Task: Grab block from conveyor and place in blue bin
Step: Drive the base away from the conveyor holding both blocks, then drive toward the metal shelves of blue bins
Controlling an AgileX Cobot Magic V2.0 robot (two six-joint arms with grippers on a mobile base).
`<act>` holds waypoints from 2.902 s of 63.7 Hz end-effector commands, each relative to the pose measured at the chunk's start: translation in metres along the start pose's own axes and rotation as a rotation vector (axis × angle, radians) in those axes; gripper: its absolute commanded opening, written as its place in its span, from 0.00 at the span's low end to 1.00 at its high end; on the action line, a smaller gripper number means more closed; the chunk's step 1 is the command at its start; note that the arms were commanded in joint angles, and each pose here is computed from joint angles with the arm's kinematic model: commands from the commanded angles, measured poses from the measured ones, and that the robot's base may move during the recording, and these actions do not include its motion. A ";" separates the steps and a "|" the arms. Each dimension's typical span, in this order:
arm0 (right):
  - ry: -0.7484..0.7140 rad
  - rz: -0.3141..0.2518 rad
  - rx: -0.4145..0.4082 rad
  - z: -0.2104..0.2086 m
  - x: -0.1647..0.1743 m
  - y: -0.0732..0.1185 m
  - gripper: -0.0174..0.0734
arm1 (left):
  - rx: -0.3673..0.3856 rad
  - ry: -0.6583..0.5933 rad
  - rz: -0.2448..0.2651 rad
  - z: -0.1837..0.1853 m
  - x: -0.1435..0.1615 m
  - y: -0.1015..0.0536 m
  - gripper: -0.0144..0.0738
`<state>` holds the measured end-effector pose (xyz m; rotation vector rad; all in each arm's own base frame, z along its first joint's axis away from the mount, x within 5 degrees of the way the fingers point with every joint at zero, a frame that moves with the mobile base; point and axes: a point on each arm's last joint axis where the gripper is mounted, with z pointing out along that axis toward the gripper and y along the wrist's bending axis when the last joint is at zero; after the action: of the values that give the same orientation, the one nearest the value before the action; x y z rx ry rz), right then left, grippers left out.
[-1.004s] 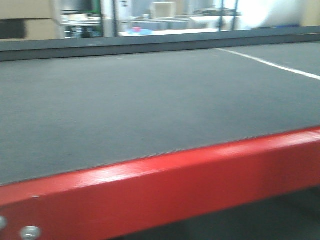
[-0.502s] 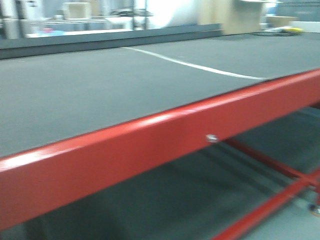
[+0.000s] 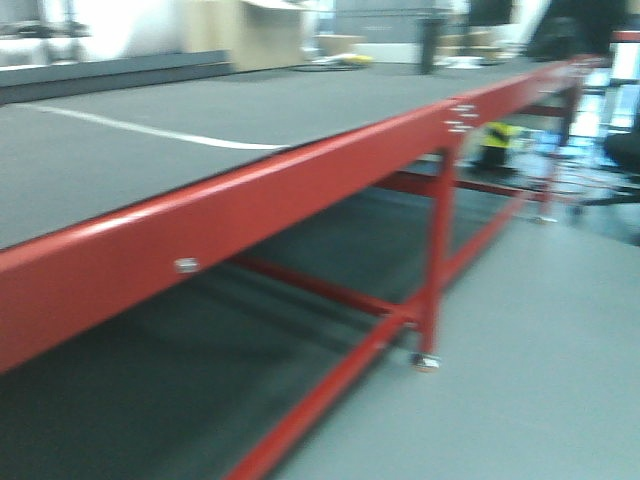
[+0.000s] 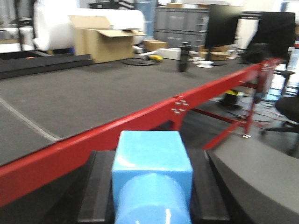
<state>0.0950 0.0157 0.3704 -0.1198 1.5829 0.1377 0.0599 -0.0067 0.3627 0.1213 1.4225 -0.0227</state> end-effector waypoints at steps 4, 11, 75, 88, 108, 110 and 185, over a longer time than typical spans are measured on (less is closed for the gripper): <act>-0.028 -0.007 0.003 -0.002 -0.004 0.000 0.01 | -0.002 -0.014 -0.008 0.000 -0.001 0.000 0.04; -0.028 -0.007 0.003 -0.002 -0.004 0.000 0.01 | -0.002 -0.014 -0.008 0.000 -0.001 0.000 0.04; -0.028 -0.007 0.003 -0.002 -0.004 0.000 0.01 | -0.002 -0.014 -0.008 0.000 -0.001 0.000 0.04; -0.028 -0.007 0.003 -0.002 -0.004 0.000 0.01 | -0.002 -0.014 -0.008 0.000 -0.001 0.000 0.04; -0.028 -0.007 0.003 -0.002 -0.004 0.000 0.01 | -0.002 -0.014 -0.008 0.000 -0.001 0.000 0.04; -0.028 -0.007 0.003 -0.002 -0.004 0.000 0.01 | -0.002 -0.014 -0.008 0.000 -0.001 0.000 0.04; -0.028 -0.007 0.003 -0.002 -0.004 0.000 0.01 | -0.002 -0.014 -0.008 0.000 -0.001 0.000 0.04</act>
<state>0.0950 0.0157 0.3704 -0.1198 1.5829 0.1377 0.0599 -0.0067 0.3627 0.1213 1.4225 -0.0227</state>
